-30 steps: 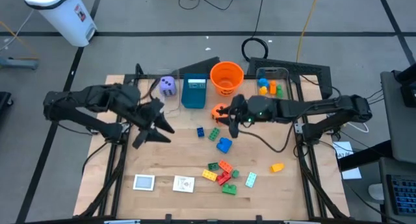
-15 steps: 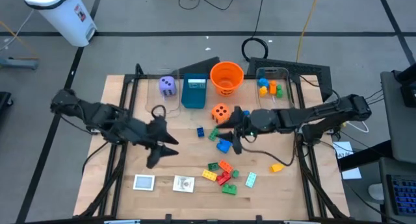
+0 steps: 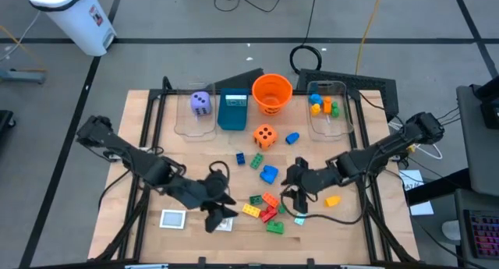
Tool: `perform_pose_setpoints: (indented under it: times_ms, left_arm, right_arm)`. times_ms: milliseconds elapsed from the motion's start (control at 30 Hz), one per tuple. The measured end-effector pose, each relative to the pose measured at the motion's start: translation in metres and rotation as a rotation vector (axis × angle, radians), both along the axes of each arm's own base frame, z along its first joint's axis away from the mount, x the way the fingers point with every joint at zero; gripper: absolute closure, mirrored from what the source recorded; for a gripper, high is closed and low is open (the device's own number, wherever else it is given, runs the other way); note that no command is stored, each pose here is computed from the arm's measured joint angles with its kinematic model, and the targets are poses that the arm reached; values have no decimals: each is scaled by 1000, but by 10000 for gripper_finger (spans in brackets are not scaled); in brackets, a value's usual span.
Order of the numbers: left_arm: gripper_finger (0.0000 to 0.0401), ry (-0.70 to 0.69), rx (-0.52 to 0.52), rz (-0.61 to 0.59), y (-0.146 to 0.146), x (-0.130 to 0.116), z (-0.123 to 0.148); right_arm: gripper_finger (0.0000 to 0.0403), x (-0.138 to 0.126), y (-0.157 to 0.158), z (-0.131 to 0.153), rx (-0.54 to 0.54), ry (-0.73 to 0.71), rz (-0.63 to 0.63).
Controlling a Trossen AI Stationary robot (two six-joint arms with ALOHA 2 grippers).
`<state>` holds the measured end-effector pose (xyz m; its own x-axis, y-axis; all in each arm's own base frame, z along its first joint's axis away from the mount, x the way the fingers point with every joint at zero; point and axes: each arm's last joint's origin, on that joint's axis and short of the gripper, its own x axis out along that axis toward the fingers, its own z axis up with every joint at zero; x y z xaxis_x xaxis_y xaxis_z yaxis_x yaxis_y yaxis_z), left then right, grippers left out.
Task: Pick & Place Toys
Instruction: Put the blue game piece into the right transparent bin
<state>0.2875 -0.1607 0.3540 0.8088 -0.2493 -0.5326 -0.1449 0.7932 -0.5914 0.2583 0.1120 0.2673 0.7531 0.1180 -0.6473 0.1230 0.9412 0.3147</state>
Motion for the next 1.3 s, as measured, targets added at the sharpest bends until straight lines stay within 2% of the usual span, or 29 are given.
perform_pose_setpoints:
  times_ms: [167, 300, 367, 567, 733, 967, 1300]
  left_arm:
    - [192, -31, -48, 10, -4, 14, -5]
    - [192, -48, -67, 20, -4, 16, -4]
    - [192, -59, -69, 25, -4, 17, -3]
    - [192, -64, -66, 20, -4, 17, -3]
    - [192, -69, -42, 6, -4, 17, -3]
    - [192, -70, -22, -6, -3, 17, -3]
    - [192, -73, -11, -24, -3, 17, -3]
  right_arm:
    - [234, -9, 4, -40, 236, 16, -169]
    - [234, -10, 1, -55, 404, -138, -314]
    - [234, -13, -2, -63, 451, -183, -378]
    - [234, -18, -14, -81, 485, -172, -521]
    - [234, -12, -23, -97, 503, -122, -615]
    - [234, -2, -36, -117, 530, -33, -682]
    - [234, 7, -53, -130, 555, -1, -748]
